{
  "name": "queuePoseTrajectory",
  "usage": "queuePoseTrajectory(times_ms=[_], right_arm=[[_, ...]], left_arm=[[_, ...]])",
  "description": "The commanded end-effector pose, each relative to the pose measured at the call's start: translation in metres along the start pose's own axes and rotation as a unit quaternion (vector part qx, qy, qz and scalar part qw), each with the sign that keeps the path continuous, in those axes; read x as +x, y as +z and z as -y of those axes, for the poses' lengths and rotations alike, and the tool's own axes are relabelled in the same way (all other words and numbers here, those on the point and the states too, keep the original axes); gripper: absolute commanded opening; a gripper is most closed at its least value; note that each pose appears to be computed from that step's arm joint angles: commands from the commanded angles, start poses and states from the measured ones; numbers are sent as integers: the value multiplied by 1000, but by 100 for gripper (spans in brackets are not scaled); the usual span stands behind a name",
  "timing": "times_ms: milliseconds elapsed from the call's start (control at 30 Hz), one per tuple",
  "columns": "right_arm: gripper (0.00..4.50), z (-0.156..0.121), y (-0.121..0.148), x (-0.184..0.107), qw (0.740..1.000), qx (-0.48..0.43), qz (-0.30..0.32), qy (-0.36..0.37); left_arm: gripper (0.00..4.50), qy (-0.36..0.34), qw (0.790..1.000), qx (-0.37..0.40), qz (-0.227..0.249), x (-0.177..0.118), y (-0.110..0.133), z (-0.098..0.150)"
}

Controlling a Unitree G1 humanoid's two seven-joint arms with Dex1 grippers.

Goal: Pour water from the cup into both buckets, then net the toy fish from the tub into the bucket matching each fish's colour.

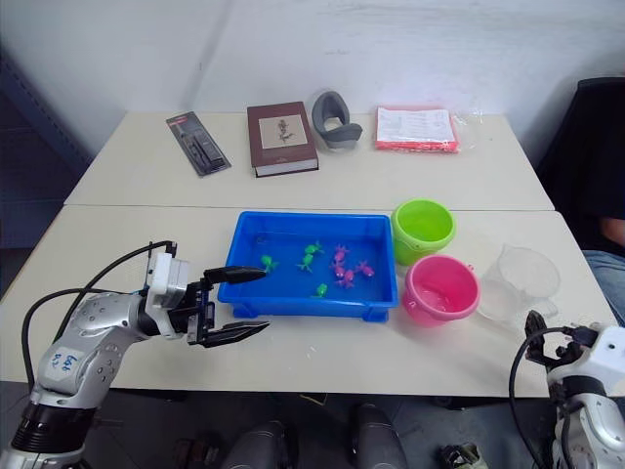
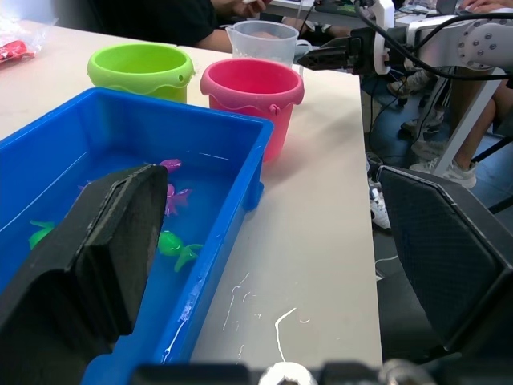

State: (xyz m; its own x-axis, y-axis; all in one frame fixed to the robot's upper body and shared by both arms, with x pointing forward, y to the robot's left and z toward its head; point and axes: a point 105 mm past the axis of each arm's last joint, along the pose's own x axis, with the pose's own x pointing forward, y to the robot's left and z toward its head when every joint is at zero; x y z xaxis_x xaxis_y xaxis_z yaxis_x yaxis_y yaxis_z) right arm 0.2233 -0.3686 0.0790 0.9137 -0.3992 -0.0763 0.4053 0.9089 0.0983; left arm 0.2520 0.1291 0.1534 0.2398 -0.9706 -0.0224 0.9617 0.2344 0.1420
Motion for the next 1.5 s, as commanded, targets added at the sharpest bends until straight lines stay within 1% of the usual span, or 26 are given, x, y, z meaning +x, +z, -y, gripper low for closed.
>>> queuePoseTrajectory(times_ms=[33, 200, 300, 400, 500, 533, 733, 800, 900, 967, 1100, 1233, 1367, 1433, 1500], right_arm=[[449, 12, 10, 8, 999, -8, 19, -27], [449, 16, 7, 22, 999, 3, 7, -52], [449, 10, 11, 26, 999, 19, 18, -31], [449, 10, 11, 29, 999, 34, 16, -28], [368, 6, 14, 32, 998, 53, 20, -11], [326, 4, 16, 32, 998, 56, 24, -5], [4, -1, 33, 28, 997, 53, 51, 13], [1, 0, 42, 22, 997, 42, 64, 14], [1, -3, 63, 10, 996, 20, 82, 25], [1, -6, 79, 4, 995, -26, 87, 38], [1, -21, 111, -8, 985, -125, 95, 77], [1, -40, 126, -16, 965, -220, 89, 111], [1, -50, 135, -18, 944, -297, 93, 109], [1, -57, 140, -19, 932, -330, 108, 105], [1, -62, 145, -19, 925, -345, 126, 96]], left_arm=[[450, -11, 1000, 20, 12, 4, 9, -1], [450, -10, 999, 32, 13, 6, 13, -9], [450, -13, 999, 35, 13, 6, 14, -10], [450, -14, 999, 35, 14, 7, 15, -10], [450, -17, 999, 35, 15, 8, 15, -10], [450, -18, 999, 35, 16, 9, 15, -11], [450, -27, 999, 25, 24, 11, 17, -11], [450, -33, 999, 20, 25, 12, 18, -10], [450, -29, 998, -2, 47, 13, 25, -14], [450, -31, 998, -15, 56, 13, 28, -16], [450, -54, 997, -25, 56, 21, 28, -12], [450, -70, 995, -26, 61, 30, 25, -11], [450, -75, 994, -30, 70, 37, 25, -12], [450, -79, 994, -31, 73, 40, 24, -12], [450, -81, 993, -30, 75, 42, 24, -12]])
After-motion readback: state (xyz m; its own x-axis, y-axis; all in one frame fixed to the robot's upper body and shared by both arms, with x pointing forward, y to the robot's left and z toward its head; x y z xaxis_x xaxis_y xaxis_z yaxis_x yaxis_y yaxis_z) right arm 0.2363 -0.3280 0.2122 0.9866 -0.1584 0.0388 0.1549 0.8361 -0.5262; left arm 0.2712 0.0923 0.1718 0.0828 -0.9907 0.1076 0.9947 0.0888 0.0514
